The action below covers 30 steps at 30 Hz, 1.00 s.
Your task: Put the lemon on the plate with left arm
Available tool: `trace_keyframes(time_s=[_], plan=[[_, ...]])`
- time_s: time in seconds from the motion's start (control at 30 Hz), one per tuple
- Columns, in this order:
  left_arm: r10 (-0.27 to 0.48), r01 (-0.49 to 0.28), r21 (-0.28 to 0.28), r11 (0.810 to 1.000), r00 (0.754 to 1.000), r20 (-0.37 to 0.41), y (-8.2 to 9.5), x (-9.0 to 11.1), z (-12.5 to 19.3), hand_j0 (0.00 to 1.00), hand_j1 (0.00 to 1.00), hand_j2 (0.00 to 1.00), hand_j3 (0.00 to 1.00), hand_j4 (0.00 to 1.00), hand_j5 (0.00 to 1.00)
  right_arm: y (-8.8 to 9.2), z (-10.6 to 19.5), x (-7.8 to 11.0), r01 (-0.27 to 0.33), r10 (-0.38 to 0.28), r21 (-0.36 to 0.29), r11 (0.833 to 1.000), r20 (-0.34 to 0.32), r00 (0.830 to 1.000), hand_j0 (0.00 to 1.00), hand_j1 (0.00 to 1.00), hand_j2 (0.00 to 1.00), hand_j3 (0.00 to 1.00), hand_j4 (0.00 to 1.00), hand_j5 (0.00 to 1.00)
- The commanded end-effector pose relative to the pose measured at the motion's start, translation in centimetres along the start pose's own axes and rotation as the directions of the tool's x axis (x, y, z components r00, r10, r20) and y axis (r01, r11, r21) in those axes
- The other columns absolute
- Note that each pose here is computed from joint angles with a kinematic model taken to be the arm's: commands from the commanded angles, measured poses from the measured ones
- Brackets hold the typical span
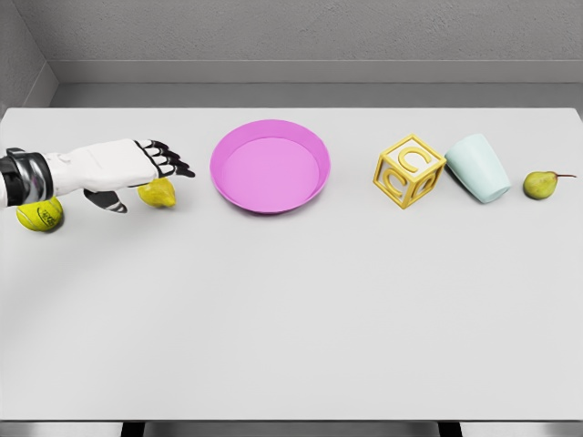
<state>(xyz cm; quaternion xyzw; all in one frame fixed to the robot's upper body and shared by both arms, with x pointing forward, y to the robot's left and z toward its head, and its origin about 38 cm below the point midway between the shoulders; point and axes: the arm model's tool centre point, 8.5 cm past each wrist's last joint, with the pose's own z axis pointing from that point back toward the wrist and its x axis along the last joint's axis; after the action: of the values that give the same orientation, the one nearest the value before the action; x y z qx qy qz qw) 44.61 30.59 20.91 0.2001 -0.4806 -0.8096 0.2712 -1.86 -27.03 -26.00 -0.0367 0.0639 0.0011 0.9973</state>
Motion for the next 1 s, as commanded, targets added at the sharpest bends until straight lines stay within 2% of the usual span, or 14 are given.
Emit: trace_keyframes(time_s=[0.0, 0.27, 0.47, 0.5, 0.57, 0.67, 0.77, 0.8, 0.97], plan=[[0.012, -0.012, 0.009, 1.000, 1.000, 0.003, 0.1, 0.0, 0.0, 1.00, 1.00, 1.00, 1.00, 1.00, 1.00, 0.0, 0.0, -0.1, -0.004, 0.004, 0.000, 1.000, -0.003, 1.000, 1.00, 1.00, 1.00, 1.00, 1.00, 1.00], [0.024, -0.024, 0.009, 1.000, 1.000, -0.001, -0.3, -0.1, 0.0, 1.00, 1.00, 1.00, 1.00, 1.00, 1.00, 0.0, 0.0, -0.2, 0.001, -0.001, 0.000, 1.000, -0.004, 1.000, 1.00, 1.00, 1.00, 1.00, 1.00, 1.00], [0.029, -0.028, 0.049, 0.998, 0.999, -0.017, 0.4, -0.5, 0.3, 1.00, 1.00, 1.00, 1.00, 1.00, 1.00, 0.0, 0.0, -0.2, 0.001, -0.001, 0.000, 1.000, -0.004, 1.000, 1.00, 1.00, 1.00, 1.00, 1.00, 1.00], [0.041, -0.039, 0.039, 0.998, 0.999, -0.037, -0.1, -1.1, 0.4, 1.00, 1.00, 1.00, 1.00, 1.00, 1.00, 0.0, 0.0, -0.2, 0.001, -0.001, 0.000, 1.000, -0.004, 1.000, 1.00, 1.00, 1.00, 1.00, 1.00, 1.00], [0.047, -0.046, 0.036, 0.998, 0.999, -0.020, -0.4, -0.6, -0.6, 1.00, 1.00, 1.00, 1.00, 1.00, 1.00, 0.0, 0.0, -0.2, 0.001, -0.001, 0.000, 1.000, -0.004, 1.000, 1.00, 1.00, 1.00, 1.00, 1.00, 1.00], [0.047, -0.047, -0.011, 0.999, 0.997, -0.058, -1.8, -1.3, -1.8, 1.00, 1.00, 1.00, 1.00, 1.00, 1.00, 0.0, 0.0, -0.2, 0.001, -0.001, 0.000, 1.000, -0.004, 1.000, 1.00, 1.00, 1.00, 1.00, 1.00, 1.00], [0.070, -0.072, -0.026, 0.997, 0.995, -0.073, -2.5, -1.8, -2.4, 1.00, 1.00, 1.00, 1.00, 1.00, 1.00, 0.0, 0.0, -0.2, 0.001, -0.001, 0.000, 1.000, -0.004, 1.000, 1.00, 1.00, 1.00, 1.00, 1.00, 1.00], [0.076, -0.078, -0.028, 0.997, 0.994, -0.084, -2.4, -2.3, -2.4, 1.00, 1.00, 1.00, 1.00, 1.00, 1.00, 0.0, 0.0, -0.2, 0.001, -0.001, 0.000, 1.000, -0.004, 1.000, 1.00, 1.00, 1.00, 1.00, 1.00, 1.00], [0.078, -0.079, -0.010, 0.997, 0.994, -0.077, -1.9, -2.2, -2.7, 1.00, 1.00, 1.00, 1.00, 1.00, 1.00, 0.0, 0.0, -0.2, 0.001, -0.001, 0.000, 1.000, -0.004, 1.000, 1.00, 1.00, 1.00, 1.00, 1.00, 1.00]])
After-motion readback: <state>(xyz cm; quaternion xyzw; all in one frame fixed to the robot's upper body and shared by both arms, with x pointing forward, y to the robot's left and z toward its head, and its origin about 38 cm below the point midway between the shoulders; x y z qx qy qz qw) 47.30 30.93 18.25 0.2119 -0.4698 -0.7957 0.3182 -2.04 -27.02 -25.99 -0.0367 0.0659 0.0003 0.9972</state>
